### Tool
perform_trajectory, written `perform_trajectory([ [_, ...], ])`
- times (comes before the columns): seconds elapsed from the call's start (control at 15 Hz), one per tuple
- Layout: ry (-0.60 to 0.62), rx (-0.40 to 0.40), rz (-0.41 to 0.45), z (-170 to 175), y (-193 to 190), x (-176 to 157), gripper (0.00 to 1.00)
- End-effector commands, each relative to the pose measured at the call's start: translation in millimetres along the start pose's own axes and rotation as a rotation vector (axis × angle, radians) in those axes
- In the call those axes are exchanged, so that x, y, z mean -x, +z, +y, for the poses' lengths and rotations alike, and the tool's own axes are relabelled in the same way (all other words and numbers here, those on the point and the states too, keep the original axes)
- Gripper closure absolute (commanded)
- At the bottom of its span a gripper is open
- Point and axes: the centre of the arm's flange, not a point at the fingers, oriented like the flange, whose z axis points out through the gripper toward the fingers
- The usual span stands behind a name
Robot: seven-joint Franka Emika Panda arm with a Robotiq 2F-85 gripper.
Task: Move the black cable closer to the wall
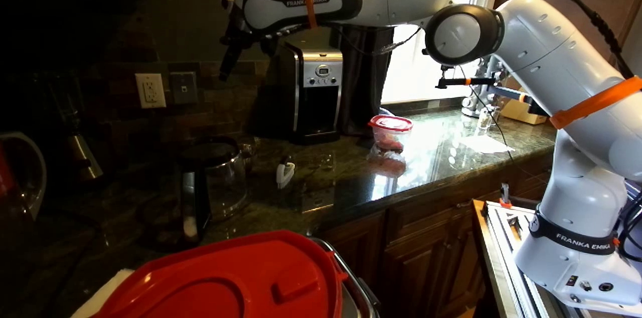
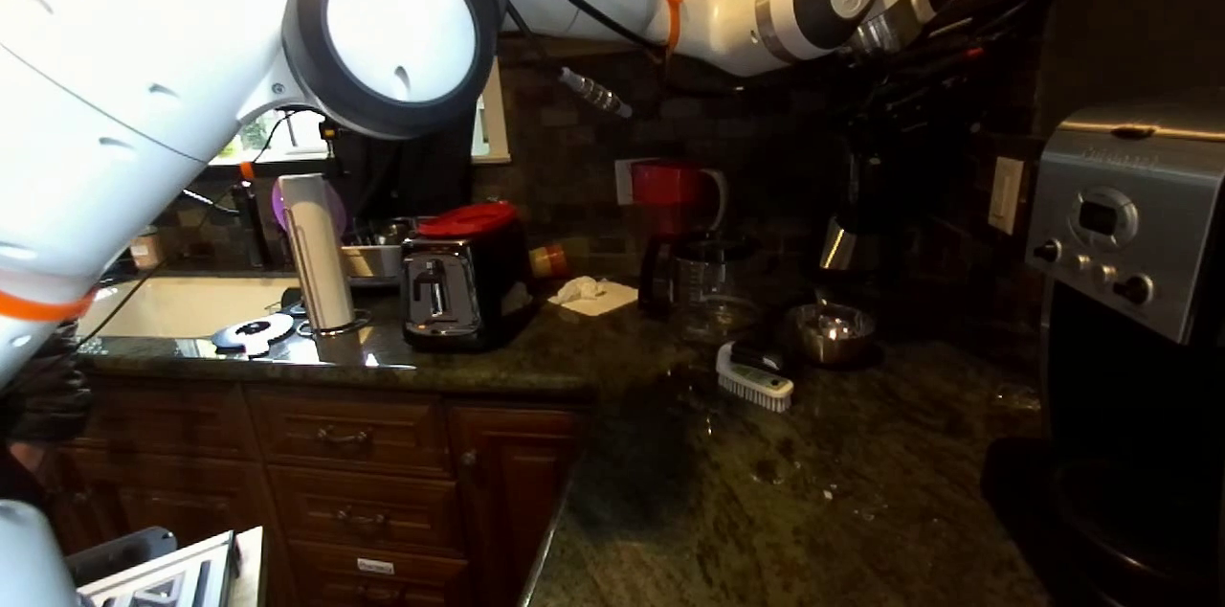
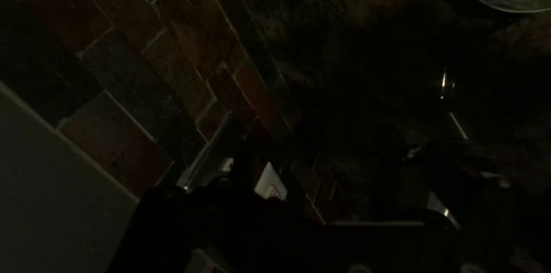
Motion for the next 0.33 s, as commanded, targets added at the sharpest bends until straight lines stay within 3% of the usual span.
perform_trajectory([
  [0.0,0.113,-0.141,0.074,-15,-22,41,0.00],
  [0.07,0.061,-0.068,0.043,-2,-3,3,0.00],
  [0.27,0.100,-0.111,0.063,0,-9,7,0.00],
])
